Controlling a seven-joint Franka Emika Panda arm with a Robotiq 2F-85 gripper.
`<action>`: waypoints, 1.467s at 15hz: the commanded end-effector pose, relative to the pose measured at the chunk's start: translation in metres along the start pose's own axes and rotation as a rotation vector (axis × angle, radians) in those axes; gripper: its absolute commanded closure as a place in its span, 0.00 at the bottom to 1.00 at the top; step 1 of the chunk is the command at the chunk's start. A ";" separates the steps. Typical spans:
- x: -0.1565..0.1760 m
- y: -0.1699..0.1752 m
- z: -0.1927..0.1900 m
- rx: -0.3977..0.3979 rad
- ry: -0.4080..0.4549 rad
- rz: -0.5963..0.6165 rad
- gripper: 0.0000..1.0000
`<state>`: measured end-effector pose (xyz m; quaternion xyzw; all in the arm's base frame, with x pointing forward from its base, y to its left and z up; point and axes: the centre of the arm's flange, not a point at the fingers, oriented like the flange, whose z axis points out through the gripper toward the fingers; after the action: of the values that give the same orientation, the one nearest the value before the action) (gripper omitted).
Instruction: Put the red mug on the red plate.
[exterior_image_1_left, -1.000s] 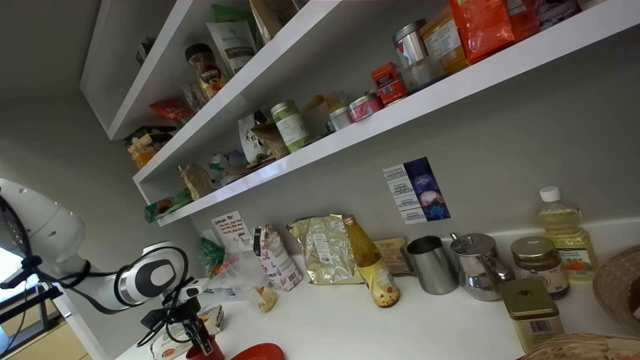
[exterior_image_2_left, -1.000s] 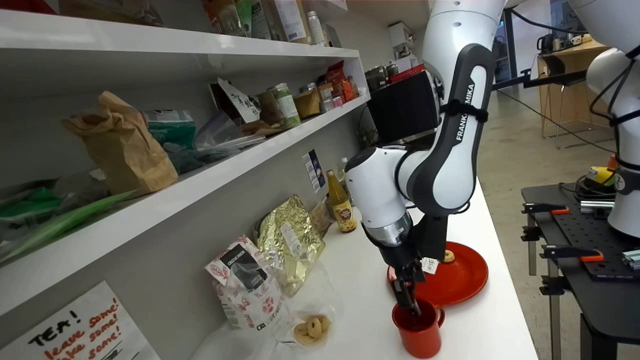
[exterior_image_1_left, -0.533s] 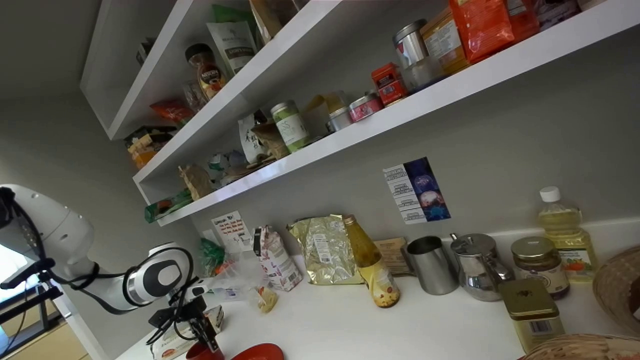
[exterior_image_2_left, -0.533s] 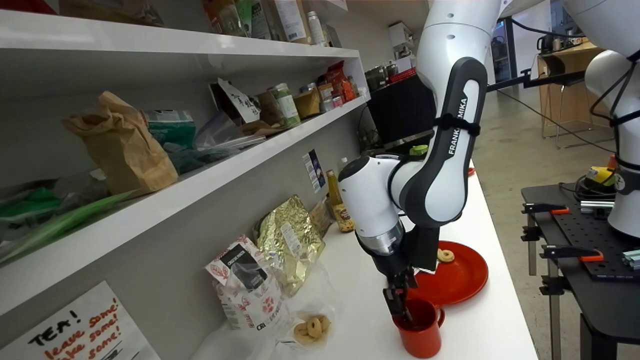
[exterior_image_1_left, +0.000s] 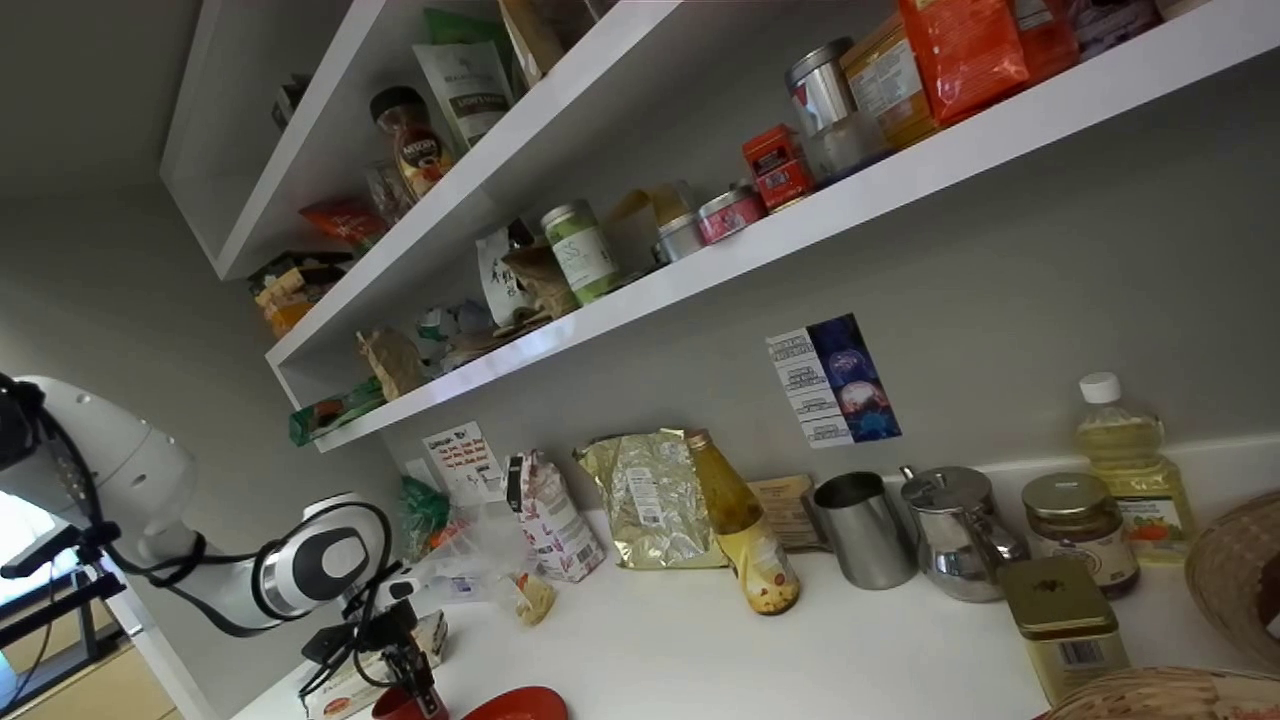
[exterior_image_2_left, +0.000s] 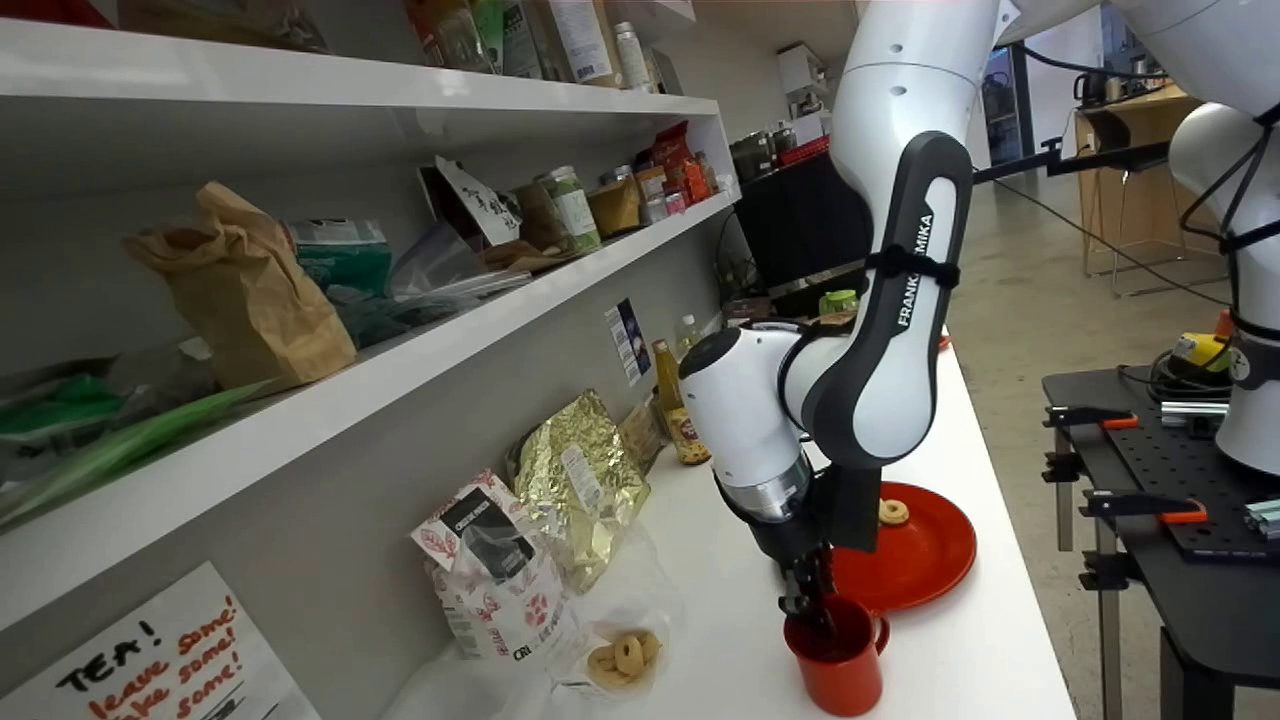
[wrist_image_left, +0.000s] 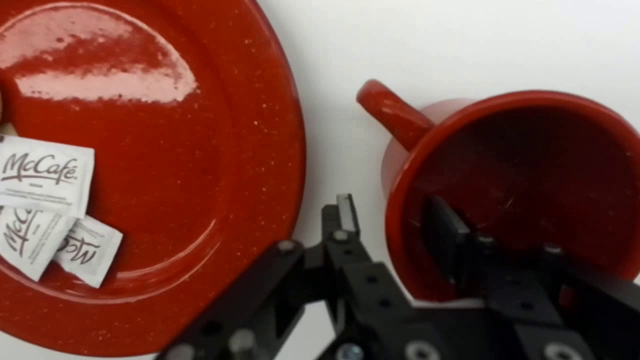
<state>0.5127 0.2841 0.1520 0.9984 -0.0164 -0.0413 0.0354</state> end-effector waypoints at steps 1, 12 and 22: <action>0.009 0.002 0.001 -0.019 0.007 -0.001 0.89; 0.048 0.039 -0.029 -0.011 0.056 0.082 0.98; 0.064 0.079 -0.037 -0.009 0.025 0.150 0.98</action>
<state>0.5719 0.2119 0.1752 0.9949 -0.0873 -0.0166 0.0473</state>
